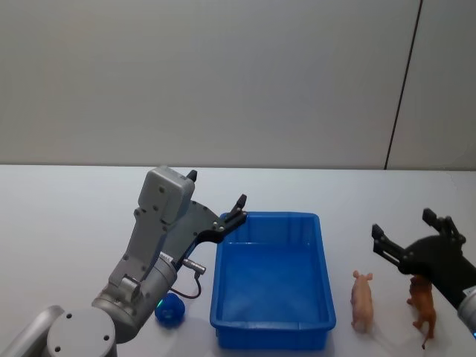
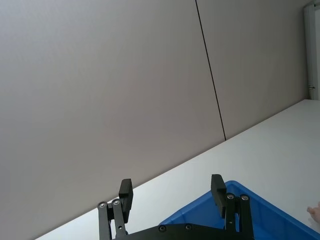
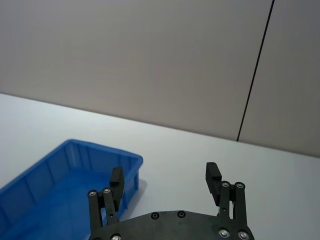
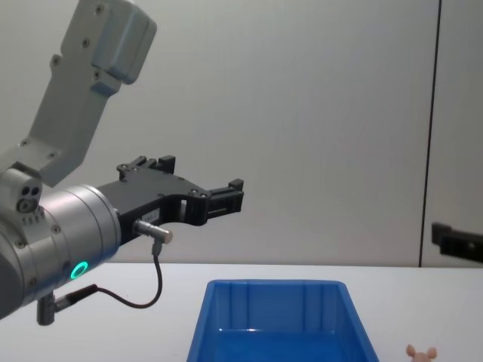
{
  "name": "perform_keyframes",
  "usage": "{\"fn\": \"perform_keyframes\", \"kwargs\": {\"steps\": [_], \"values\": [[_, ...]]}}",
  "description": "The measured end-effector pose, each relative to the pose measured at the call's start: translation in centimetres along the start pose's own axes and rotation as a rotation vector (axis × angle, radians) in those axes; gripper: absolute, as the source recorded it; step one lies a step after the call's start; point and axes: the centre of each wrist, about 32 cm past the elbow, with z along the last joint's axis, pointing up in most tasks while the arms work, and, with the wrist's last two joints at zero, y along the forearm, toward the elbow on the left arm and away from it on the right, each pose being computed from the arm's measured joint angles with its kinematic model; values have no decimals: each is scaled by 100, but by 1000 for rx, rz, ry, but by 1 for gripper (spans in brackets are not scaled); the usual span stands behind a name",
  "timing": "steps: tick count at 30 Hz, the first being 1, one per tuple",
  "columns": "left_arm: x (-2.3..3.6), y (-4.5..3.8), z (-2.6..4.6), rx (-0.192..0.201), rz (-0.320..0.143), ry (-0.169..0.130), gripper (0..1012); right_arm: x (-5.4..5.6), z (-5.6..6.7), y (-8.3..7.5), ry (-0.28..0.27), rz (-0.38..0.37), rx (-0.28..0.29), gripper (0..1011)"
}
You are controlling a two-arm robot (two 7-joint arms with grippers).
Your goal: Pick up the two dolls from the table and place them into the box.
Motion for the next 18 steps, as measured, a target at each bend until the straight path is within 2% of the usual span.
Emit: {"fn": "perform_keyframes", "kwargs": {"steps": [2,3,18], "values": [[0,0,0,0,0,0,1000,35,-31,-7,1,-8,-39,1005],[0,0,0,0,0,0,1000,35,-31,-7,1,-8,-39,1005],[0,0,0,0,0,0,1000,149,-180,-16,-11,-54,-235,1007]]}}
